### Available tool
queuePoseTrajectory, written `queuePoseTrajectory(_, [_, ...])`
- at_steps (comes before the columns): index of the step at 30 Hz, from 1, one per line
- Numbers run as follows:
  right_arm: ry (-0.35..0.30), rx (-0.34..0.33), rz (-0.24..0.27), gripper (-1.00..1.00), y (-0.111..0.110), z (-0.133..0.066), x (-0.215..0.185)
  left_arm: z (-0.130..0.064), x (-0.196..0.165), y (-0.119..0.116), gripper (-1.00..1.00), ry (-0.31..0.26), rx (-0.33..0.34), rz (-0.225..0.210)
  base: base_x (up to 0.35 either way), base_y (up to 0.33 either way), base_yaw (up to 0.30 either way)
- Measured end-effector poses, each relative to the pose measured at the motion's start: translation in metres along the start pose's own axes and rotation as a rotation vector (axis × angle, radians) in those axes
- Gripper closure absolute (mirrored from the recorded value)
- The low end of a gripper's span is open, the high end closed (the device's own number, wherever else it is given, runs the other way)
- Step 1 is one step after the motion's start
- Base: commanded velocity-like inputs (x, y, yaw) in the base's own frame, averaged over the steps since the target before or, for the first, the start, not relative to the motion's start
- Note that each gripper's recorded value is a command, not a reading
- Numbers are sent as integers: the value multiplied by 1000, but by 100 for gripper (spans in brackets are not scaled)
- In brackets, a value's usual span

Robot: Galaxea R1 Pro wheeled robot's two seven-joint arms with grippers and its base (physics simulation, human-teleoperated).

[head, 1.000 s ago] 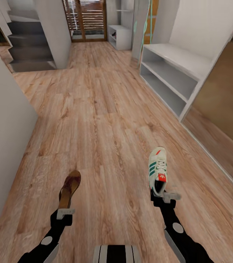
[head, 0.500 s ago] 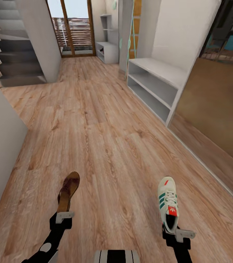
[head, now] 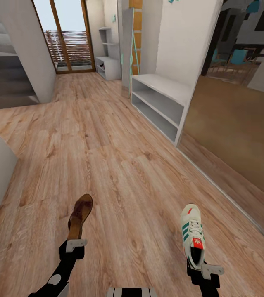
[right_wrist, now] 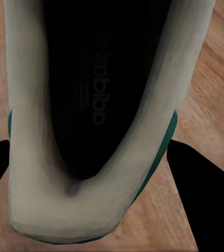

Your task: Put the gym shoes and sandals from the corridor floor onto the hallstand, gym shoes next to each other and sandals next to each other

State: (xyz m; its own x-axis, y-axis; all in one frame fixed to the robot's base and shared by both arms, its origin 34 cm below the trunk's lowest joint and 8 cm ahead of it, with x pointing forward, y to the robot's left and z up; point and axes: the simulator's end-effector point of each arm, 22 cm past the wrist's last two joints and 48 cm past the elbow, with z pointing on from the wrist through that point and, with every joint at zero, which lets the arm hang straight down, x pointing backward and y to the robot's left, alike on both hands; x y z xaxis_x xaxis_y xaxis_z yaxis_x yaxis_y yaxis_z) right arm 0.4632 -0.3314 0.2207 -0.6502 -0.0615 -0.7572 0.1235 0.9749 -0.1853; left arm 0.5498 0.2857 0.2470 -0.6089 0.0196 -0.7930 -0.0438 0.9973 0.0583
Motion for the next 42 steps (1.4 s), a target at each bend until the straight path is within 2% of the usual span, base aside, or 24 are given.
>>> queuePoseTrajectory(11, [-15,-2,2,100,-3,-11,-30,-11,-31,-3,100,-13,4,-6,0,0,-180])
queuePoseTrajectory(16, [-23,-3,3,100,-4,-16,-44,-16,-46,-3,100,-21,4,-8,0,0,-27])
queuePoseTrajectory(26, [-34,0,4,100,-6,-16,-50,-18,-53,-4,100,-35,6,-9,2,0,-2])
queuePoseTrajectory(37, [-41,5,7,100,-8,-17,-54,-19,-58,-9,100,-45,10,-16,283,0,1])
queuePoseTrajectory(42, [-42,5,9,100,-8,-17,-54,-19,-58,-9,100,-44,9,-18,337,0,155])
